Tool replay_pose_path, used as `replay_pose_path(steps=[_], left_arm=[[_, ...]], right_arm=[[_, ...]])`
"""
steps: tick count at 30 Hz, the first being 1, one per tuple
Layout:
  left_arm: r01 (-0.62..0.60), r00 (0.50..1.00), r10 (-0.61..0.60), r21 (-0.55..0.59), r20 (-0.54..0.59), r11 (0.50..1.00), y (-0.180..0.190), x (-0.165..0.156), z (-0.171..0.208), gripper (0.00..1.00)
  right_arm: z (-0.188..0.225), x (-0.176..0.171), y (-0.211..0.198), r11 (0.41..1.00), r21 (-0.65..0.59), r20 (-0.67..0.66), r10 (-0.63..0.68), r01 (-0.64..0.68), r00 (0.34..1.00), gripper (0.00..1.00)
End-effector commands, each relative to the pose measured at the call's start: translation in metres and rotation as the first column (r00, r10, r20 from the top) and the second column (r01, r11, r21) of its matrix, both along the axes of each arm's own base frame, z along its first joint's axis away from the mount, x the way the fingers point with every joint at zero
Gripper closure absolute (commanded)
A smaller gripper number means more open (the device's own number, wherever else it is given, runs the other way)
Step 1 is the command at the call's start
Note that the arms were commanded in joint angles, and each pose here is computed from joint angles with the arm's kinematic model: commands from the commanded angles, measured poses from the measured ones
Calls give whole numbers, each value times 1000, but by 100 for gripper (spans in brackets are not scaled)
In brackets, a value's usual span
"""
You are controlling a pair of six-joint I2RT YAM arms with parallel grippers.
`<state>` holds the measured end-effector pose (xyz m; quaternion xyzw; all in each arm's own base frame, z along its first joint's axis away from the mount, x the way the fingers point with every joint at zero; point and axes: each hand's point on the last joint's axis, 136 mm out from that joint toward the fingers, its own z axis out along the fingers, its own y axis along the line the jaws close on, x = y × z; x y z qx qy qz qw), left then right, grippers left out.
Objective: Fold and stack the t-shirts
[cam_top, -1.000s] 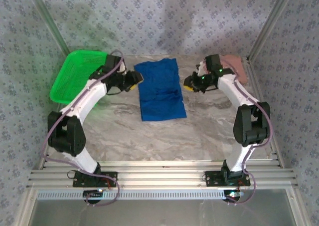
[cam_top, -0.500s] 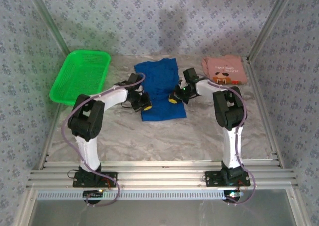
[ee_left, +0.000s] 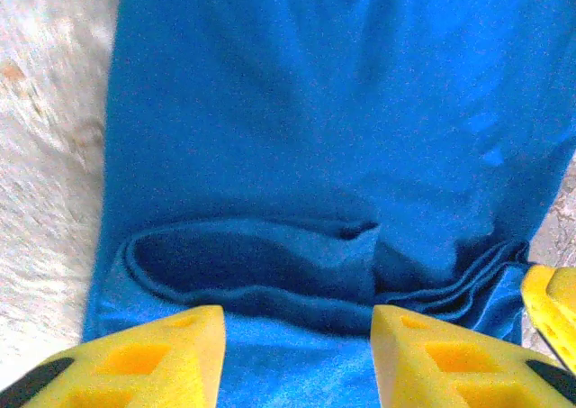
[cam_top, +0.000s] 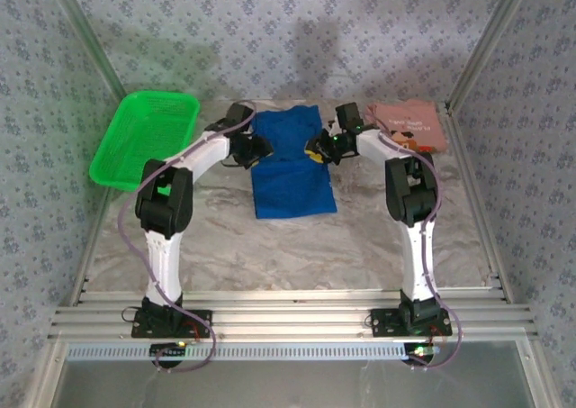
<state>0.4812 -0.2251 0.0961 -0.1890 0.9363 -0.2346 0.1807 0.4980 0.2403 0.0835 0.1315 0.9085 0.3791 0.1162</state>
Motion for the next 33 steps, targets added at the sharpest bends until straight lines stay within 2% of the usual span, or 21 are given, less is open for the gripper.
replay_pose_path(steps=[1,5,7,9,12,15,18,22,33], left_arm=[[-37,991,37,-2,129,999,23,-4,63,40],[-18,983,22,-24,180,1000,33,-35,96,34],[17,984,-6,-61,177,998,30,-59,100,31],[59,988,-46,-83,150,995,23,-83,94,30],[123,987,-108,-132,115,984,6,-121,76,28],[116,993,-110,-171,48,978,-1,-149,44,28],[83,995,-92,-226,-27,971,-4,-169,14,28],[51,992,-76,-236,-97,970,-8,-183,-15,29],[-26,988,-8,-217,-155,976,-12,-178,-51,33]], right_arm=[[48,-31,-22,996,-73,66,46,-41,997,55],[54,-84,-53,989,-129,49,78,-71,996,47],[54,-108,-63,989,-131,57,82,-74,995,44],[51,-131,-69,990,-111,49,93,-88,994,43],[34,-165,-72,992,-67,14,108,-106,994,35],[18,-182,-76,993,-59,-4,105,-105,994,29],[0,-186,-75,996,-10,-31,90,-90,995,29],[-21,-186,-70,995,25,-71,95,-94,993,30],[-41,-179,-56,993,44,-115,112,-108,987,32]])
